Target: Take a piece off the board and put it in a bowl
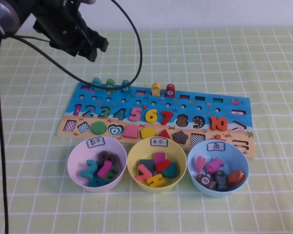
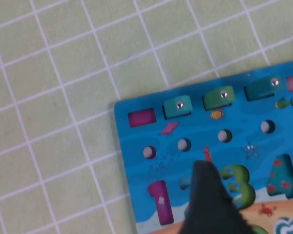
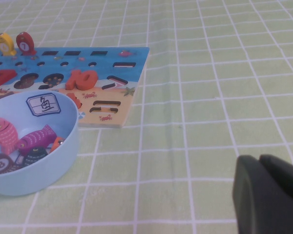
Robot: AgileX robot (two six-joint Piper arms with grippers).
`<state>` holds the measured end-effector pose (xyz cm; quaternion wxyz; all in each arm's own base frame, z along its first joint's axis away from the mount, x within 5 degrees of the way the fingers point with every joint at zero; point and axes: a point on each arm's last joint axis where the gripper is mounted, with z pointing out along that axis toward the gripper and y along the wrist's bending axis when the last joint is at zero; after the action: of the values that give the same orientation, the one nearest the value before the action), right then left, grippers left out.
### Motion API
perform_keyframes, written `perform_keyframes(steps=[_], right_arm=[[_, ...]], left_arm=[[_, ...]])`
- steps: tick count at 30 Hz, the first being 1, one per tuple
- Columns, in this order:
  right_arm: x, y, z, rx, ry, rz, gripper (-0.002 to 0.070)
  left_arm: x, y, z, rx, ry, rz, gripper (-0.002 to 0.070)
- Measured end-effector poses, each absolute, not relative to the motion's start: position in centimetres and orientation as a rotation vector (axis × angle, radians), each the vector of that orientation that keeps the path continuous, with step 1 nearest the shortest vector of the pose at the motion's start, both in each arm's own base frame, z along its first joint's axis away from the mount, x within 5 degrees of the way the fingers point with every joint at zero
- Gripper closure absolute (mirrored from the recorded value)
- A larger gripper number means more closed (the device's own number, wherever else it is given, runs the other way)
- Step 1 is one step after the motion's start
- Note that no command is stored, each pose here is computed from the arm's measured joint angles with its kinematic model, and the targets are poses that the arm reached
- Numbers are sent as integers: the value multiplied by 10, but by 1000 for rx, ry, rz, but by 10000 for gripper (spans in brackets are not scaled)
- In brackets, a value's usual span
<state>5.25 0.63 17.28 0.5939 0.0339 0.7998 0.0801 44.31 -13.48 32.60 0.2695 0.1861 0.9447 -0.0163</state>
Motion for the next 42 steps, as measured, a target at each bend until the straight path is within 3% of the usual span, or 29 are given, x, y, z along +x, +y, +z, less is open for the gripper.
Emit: perform_keyframes(steps=[3, 7, 26, 42], right_arm=[[52, 6, 173, 79, 1859, 186, 694], [52, 6, 173, 79, 1859, 186, 694], [52, 6, 173, 79, 1859, 186, 694], [52, 6, 173, 79, 1859, 186, 694]], left_arm=[[455, -139, 310, 481, 2549, -51, 293], [466, -143, 295, 445, 2545, -68, 275], [490, -149, 240, 403, 2580, -71, 271], [497, -139, 227, 349, 2598, -67, 271]])
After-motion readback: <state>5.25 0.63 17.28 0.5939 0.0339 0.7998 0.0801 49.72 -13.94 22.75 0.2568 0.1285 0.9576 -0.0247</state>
